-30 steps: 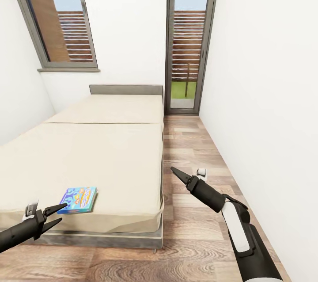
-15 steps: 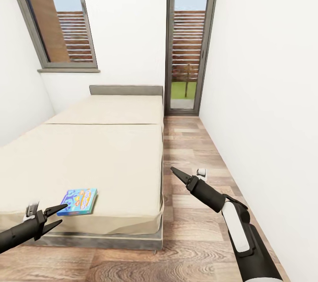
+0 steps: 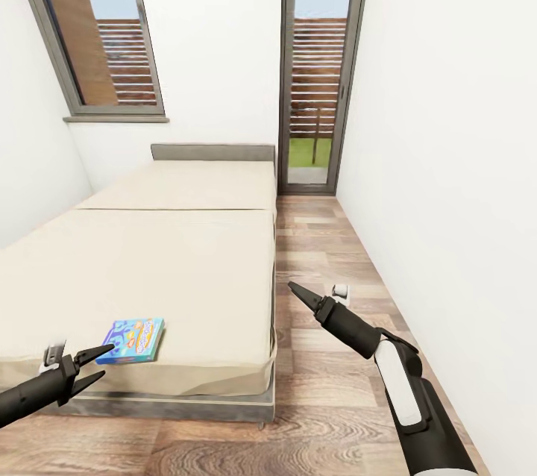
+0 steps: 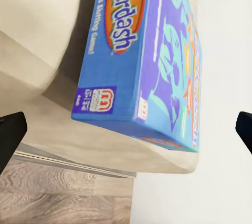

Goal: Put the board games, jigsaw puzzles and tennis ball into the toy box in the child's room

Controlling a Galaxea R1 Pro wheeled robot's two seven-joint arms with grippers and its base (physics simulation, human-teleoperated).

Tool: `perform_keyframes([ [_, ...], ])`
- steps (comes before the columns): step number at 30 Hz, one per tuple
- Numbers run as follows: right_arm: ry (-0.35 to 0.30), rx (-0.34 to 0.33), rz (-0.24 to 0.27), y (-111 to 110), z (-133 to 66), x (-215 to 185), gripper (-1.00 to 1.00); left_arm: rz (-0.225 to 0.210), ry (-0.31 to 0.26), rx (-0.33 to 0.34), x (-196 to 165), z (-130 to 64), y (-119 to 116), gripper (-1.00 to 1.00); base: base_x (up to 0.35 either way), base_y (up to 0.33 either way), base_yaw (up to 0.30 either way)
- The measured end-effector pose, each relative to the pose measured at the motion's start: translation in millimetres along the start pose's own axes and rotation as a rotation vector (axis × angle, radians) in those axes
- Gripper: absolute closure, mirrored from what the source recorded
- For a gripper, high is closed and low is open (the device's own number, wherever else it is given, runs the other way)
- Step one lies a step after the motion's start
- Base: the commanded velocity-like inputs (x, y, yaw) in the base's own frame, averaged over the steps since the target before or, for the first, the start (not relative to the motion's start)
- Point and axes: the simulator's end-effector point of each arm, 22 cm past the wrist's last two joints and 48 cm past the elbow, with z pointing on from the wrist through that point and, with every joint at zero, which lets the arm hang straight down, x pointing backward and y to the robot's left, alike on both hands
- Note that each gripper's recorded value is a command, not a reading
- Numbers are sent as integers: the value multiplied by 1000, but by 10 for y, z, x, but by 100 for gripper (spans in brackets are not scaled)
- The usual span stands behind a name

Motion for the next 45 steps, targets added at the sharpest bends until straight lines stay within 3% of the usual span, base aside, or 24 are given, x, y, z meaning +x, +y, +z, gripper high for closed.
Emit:
perform_keyframes([
  [10,-1,-2,0,60,34,-66,-100,4,-6,4,-53,-16,-92,-100,0,0,0],
  [45,-2,-3,0,64,35,-69,-100,4,-6,5,-53,-17,-93,-100,0,0,0],
])
